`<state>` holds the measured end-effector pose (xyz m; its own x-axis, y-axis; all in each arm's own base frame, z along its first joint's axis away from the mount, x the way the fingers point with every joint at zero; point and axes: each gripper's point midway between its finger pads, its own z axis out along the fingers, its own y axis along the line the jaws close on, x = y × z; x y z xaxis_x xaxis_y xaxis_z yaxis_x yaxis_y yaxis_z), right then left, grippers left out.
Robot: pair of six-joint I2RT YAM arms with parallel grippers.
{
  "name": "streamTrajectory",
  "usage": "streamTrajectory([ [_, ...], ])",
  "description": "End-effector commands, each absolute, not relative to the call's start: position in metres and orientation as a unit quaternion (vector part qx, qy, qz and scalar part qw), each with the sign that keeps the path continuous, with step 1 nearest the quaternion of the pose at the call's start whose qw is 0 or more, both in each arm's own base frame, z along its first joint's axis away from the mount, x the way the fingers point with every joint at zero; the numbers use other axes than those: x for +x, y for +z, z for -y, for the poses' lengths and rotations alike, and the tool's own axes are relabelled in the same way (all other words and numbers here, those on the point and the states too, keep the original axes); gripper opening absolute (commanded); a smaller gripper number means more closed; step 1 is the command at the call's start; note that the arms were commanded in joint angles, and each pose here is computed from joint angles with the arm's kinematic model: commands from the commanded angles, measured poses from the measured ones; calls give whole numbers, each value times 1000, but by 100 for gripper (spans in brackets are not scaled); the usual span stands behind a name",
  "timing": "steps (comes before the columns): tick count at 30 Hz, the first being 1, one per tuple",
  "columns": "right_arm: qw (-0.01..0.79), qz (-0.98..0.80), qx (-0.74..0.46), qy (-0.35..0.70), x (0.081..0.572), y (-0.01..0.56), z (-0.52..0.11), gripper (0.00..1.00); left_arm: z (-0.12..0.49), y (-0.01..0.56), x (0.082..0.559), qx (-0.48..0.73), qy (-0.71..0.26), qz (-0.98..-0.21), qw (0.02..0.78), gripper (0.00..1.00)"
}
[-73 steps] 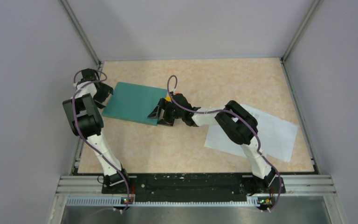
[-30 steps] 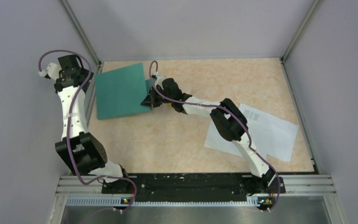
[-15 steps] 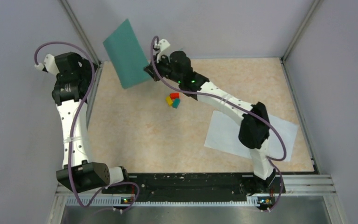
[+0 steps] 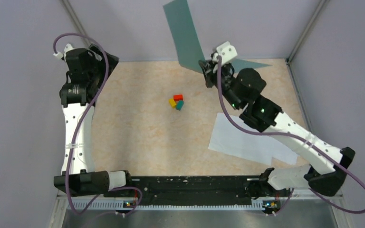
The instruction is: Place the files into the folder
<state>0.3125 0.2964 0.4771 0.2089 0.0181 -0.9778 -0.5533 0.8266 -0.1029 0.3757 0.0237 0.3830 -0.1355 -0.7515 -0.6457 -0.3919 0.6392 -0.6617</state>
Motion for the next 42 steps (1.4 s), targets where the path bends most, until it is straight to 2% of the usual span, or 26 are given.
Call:
streamTrajectory([
  [1, 730, -637, -233, 86, 285, 430, -266, 0, 31, 422, 377, -317, -264, -733, 541, 94],
  [9, 707, -647, -286, -14, 201, 358, -269, 0, 89, 405, 353, -263, -341, -763, 482, 95],
  [14, 684, -650, -332, -17, 164, 321, -284, 0, 106, 378, 330, -252, -366, -781, 439, 95],
  [19, 651, -655, -384, -7, 136, 283, -308, 0, 102, 339, 303, -253, -332, -812, 407, 95],
  [25, 628, -655, -420, 14, 117, 259, -326, 0, 96, 291, 276, -260, -298, -844, 362, 95],
  [33, 603, -657, -451, 34, 100, 234, -349, 0, 105, 239, 241, -288, -308, -860, 288, 93],
  [42, 578, -668, -465, 55, 89, 207, -358, 0, 106, 226, 230, -306, -311, -858, 269, 90],
])
